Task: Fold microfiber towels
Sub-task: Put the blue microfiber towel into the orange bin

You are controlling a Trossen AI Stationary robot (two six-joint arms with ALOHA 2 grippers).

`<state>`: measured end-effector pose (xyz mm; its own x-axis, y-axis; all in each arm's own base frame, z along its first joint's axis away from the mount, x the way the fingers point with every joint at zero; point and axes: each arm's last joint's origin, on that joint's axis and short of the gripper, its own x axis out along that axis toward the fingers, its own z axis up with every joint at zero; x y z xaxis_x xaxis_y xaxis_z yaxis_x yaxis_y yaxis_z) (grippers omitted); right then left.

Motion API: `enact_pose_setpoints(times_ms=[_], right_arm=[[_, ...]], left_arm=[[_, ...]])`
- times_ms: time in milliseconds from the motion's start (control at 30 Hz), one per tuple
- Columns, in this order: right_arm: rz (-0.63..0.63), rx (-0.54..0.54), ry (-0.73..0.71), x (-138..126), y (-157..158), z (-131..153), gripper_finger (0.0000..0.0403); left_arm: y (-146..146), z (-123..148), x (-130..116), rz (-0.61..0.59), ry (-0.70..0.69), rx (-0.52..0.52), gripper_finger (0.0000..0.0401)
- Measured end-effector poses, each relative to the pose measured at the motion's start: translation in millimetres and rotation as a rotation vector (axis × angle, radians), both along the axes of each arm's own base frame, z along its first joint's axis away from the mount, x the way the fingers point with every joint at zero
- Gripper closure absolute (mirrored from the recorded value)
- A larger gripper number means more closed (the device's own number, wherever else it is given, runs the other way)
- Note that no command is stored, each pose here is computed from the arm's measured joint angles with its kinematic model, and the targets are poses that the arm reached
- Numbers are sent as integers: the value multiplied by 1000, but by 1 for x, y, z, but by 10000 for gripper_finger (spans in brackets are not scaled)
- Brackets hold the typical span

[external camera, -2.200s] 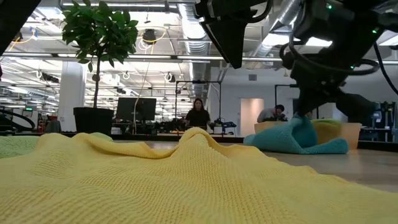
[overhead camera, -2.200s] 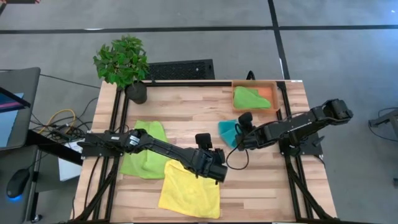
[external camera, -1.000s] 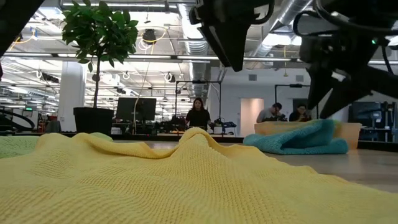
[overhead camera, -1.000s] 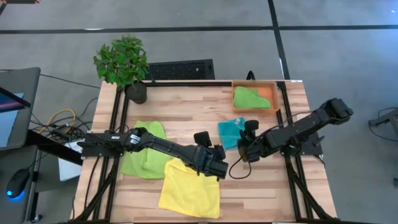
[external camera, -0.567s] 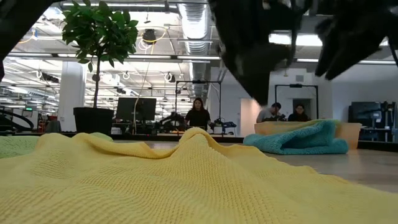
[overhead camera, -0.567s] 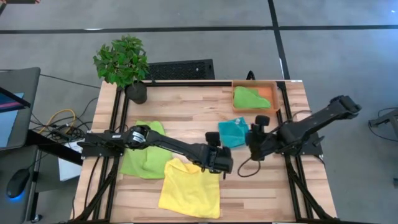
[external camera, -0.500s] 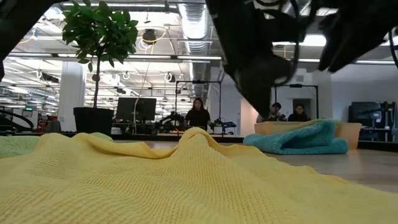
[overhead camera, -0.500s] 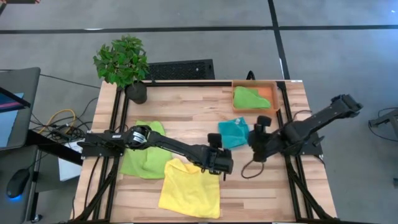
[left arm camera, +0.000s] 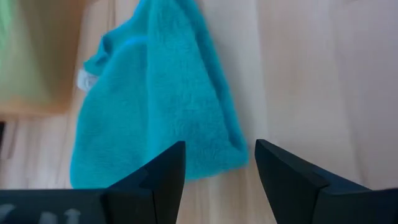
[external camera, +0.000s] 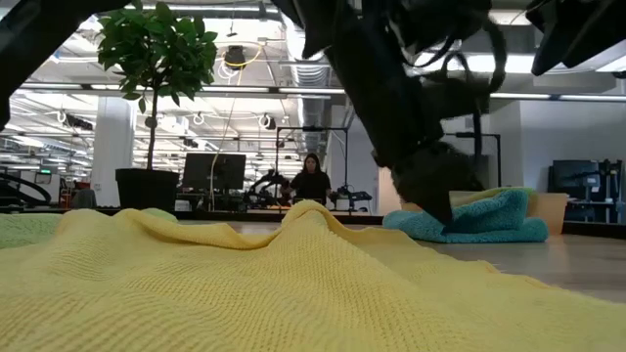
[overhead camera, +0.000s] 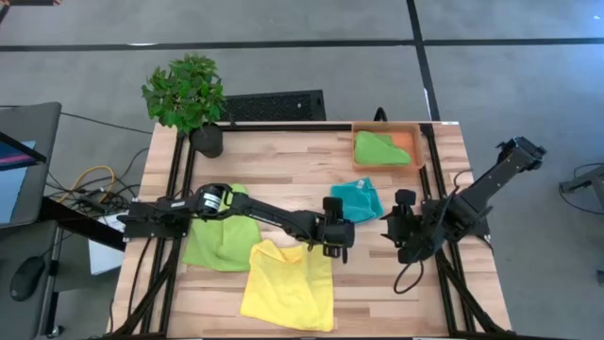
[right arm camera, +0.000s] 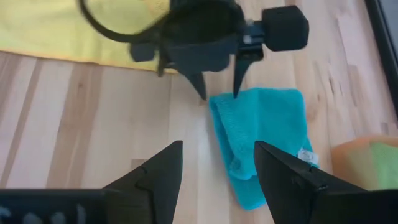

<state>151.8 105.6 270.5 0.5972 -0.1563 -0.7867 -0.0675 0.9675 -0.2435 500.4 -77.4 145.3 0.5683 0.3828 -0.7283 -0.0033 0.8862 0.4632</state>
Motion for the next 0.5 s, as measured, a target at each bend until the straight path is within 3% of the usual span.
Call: enact_pose_setpoints(times_ms=[233,500], right_arm=[[7,-5,5,1,3,-2,181],[6,-1,-1,1,3,-1,181]], left_arm=[[14,-11,0,-35,17,-107,214],[19,-20,-2,-26,-11,-105,214]])
